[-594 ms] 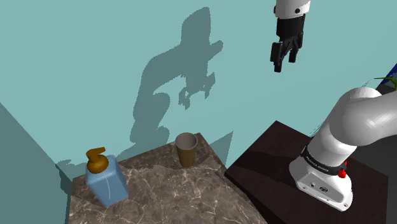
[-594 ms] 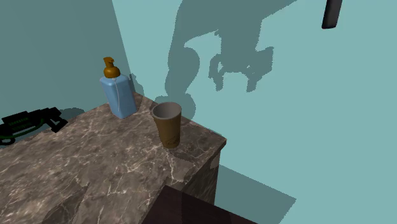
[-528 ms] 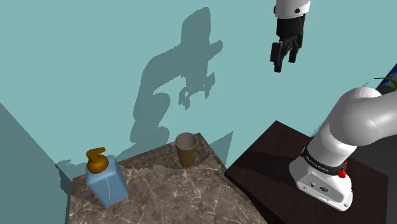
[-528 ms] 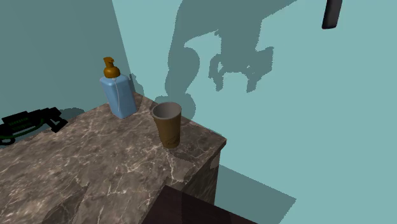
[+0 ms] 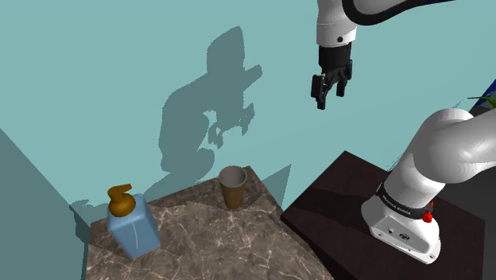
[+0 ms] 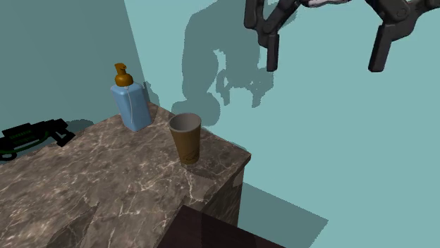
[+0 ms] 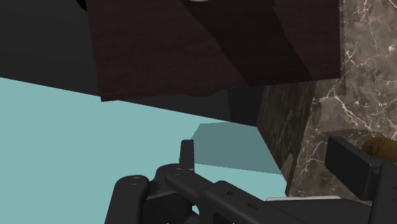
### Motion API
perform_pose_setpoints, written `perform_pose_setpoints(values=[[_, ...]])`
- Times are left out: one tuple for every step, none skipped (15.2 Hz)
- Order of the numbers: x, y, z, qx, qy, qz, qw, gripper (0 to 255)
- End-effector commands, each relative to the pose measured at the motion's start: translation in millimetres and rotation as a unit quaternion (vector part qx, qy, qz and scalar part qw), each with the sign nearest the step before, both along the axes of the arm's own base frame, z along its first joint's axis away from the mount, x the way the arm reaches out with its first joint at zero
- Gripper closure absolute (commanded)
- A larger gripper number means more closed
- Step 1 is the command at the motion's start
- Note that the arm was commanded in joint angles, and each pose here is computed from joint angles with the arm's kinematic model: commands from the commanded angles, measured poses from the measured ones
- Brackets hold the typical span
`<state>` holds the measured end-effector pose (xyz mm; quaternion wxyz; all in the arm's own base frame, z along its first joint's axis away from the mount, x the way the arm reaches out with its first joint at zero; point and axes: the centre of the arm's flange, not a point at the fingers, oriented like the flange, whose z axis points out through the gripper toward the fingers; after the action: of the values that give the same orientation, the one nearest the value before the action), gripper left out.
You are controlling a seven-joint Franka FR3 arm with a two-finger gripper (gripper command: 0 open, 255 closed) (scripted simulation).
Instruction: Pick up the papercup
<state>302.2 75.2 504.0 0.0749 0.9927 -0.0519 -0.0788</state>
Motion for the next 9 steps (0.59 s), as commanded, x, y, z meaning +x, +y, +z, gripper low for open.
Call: perform_pose_setpoints(values=[[9, 24, -16, 0.002, -0.003, 0.001, 1.0, 0], [13, 34, -23, 0.002, -0.004, 0.001, 1.0, 0], [17, 44, -30, 0.003, -0.005, 0.002, 1.0, 0], [21, 54, -38, 0.003, -0.007, 0.002, 1.0, 0], [25, 64, -45, 0.004, -0.008, 0.003, 1.0, 0], [29, 74, -52, 0.005, -0.009, 0.003, 0.9999, 0], [33, 84, -59, 0.005, -0.011, 0.004, 0.9999, 0], [37, 94, -66, 0.006, -0.012, 0.004, 0.9999, 0], [41, 104, -73, 0.006, -0.013, 0.005, 0.9999, 0]])
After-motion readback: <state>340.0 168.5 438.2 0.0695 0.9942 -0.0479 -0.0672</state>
